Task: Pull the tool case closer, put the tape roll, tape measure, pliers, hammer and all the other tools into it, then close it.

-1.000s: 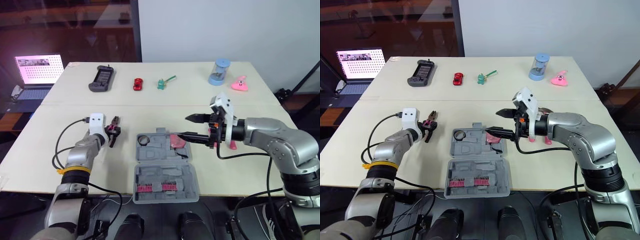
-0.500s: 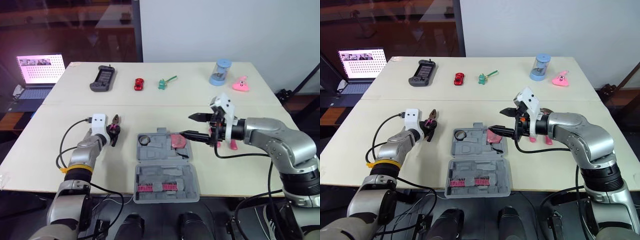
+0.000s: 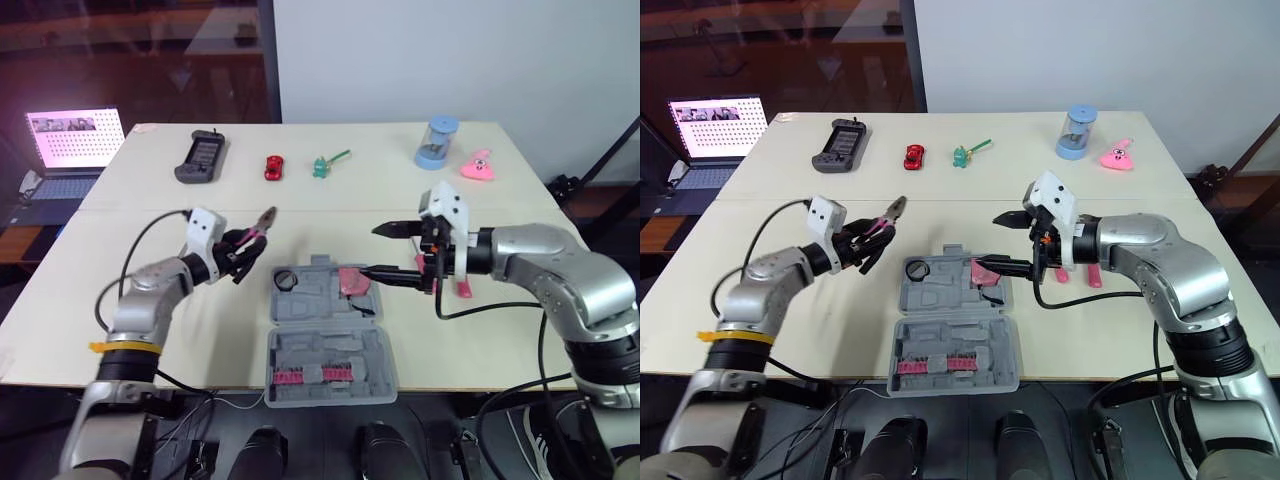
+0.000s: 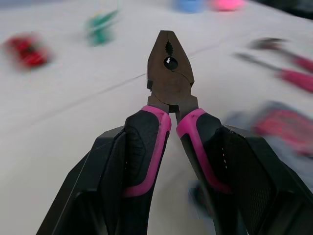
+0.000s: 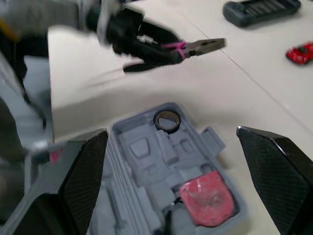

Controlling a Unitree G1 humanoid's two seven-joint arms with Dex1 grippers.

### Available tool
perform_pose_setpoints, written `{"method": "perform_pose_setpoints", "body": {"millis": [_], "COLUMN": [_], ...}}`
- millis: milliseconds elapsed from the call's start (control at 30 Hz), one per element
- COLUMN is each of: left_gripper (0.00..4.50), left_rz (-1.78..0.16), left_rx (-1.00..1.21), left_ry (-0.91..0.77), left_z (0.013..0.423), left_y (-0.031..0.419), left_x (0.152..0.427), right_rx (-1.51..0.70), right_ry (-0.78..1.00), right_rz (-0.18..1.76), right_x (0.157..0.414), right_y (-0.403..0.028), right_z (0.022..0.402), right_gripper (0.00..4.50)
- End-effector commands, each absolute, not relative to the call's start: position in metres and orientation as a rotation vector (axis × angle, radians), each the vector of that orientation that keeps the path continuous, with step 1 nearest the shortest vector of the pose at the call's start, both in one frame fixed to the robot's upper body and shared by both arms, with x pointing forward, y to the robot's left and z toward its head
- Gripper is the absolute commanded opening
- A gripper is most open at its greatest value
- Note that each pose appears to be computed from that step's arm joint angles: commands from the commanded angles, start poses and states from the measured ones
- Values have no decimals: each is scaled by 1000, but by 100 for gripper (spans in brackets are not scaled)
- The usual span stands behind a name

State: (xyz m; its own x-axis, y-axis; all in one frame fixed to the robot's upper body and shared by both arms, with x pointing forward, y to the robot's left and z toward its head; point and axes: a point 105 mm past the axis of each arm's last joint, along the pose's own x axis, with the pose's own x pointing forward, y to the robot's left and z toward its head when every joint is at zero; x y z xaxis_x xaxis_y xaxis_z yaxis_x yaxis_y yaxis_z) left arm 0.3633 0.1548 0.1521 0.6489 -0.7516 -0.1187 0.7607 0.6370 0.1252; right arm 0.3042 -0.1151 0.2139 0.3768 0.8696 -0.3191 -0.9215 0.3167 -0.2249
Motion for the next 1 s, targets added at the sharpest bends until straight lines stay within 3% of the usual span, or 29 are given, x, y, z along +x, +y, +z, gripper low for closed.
{"method": "perform_pose_setpoints", "body": {"millis": [33,267,767,900,1000], "left_gripper": [247,246,246,245,245], "left_rz": [-1228,-1529,-1554,-1572,-1583], "left_rx": [263,311,315,299,284], "left_ry": [12,42,26,12,5], "left_z": [166,170,174,177,178], "left_y": [120,87,80,76,74], "left_x": [321,285,284,282,281], "right_rx": [-453,-523,-506,-488,-489], "right_ry": [72,58,109,109,111], "right_rz": [1263,1383,1440,1448,1447], "right_x": [301,293,274,275,278], "right_y": [-109,-87,-77,-73,-71], "right_z": [229,214,195,192,188], "right_gripper": [450,450,450,308,148]}}
